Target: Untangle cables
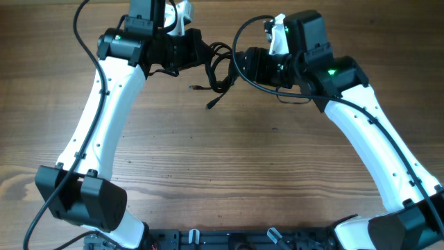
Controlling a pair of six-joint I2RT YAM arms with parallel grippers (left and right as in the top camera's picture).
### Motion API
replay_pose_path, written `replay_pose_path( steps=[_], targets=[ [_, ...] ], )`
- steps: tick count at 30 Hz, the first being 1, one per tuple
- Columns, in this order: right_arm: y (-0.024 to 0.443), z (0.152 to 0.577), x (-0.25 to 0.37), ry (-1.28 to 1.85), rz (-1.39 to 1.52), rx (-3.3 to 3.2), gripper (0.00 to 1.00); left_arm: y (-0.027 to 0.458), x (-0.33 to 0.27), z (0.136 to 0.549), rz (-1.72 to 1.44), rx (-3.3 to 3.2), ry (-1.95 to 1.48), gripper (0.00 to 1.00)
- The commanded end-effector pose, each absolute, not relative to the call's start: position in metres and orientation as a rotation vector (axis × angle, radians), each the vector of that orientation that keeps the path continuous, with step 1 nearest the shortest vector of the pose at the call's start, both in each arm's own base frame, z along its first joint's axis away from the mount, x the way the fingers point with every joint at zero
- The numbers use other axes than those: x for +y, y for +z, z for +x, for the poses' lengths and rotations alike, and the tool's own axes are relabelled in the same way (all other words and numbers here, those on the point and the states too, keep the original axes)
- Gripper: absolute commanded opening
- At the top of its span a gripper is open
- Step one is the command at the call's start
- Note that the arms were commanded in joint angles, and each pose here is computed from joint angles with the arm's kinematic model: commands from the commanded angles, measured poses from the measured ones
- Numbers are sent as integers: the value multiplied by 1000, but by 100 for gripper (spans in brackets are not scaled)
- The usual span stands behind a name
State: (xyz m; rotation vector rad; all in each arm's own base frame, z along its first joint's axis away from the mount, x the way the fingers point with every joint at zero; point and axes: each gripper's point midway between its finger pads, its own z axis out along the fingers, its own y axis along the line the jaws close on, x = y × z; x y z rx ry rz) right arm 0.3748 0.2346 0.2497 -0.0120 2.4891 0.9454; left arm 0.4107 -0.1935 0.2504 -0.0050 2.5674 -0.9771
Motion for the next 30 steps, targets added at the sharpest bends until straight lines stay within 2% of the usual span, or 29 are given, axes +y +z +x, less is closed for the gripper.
replay_pose_path(
  steps=[1, 14, 20, 26, 30],
  targets=[
    [248, 376, 236, 965, -6, 2495, 56, 258, -197, 411, -32, 2554, -1003, 4],
    [248, 377, 236, 966, -3, 2493, 56, 257, -194, 412, -89, 2563, -994, 4],
    [246, 375, 236, 964, 2, 2504, 59, 253, -190, 414, -106, 2571, -955, 4],
    [225, 367, 234, 946, 21, 2598, 58, 253, -190, 414, -107, 2571, -955, 4],
    [225, 374, 229, 883, -25, 2568, 60, 247, -188, 406, -141, 2618, -953, 4]
  ],
)
